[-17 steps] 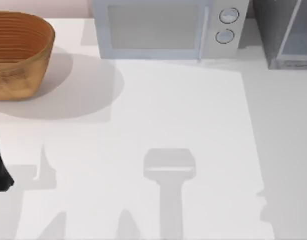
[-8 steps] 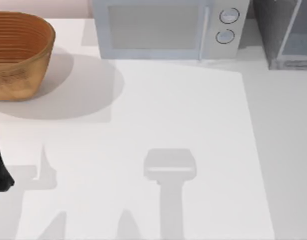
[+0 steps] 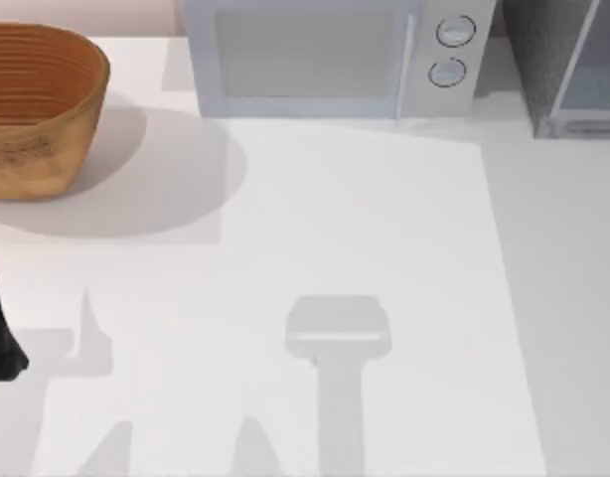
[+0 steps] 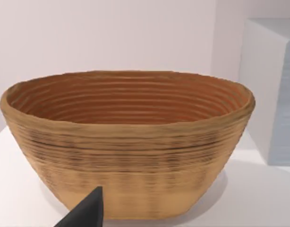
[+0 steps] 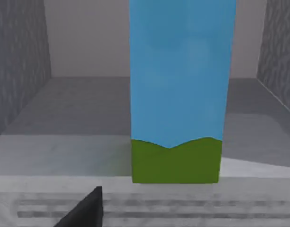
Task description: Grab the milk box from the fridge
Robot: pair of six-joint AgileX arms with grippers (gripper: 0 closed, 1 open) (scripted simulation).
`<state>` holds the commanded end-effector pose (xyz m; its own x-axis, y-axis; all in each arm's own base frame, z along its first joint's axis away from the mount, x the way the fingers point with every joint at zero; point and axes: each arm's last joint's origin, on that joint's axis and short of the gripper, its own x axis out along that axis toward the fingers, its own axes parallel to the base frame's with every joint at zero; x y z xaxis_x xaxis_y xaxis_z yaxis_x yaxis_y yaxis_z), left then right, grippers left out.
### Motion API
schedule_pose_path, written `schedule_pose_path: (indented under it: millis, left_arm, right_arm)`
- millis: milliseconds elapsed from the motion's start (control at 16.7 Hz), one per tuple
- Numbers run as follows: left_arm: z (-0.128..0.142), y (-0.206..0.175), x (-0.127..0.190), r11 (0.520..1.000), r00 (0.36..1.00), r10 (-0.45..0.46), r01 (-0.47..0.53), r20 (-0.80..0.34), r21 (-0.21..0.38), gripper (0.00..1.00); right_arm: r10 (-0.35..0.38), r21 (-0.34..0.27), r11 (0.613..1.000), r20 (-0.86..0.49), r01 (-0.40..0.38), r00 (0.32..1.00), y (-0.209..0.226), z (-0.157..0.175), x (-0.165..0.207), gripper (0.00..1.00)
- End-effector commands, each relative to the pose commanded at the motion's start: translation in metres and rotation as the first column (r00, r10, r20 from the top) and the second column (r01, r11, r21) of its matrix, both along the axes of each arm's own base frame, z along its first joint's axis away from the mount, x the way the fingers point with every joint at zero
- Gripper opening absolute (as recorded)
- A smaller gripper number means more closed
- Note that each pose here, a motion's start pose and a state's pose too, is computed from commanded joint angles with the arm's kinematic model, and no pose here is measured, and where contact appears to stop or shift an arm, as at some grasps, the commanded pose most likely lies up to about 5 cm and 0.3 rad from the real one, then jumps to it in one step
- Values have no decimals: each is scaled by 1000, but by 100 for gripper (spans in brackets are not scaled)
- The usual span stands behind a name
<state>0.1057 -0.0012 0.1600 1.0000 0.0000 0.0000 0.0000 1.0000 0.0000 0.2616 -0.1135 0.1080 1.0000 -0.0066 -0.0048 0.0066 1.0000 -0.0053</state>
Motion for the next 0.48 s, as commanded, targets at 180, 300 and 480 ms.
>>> schedule_pose_path:
  millis: [180,300,480]
  left_arm:
    - [0,0,0,1000,1000,0,0,0,0,100]
    - [0,0,0,1000,1000,0,0,0,0,100]
    - [0,0,0,1000,1000,0,0,0,0,100]
  right_arm:
    - [-3,-4,1000,10,3,1000,-4,3,52,100]
    - [-3,-4,1000,16,3,1000,-3,6,84,100]
    - [-3,-1,1000,10,3,1000,5,9,116,100]
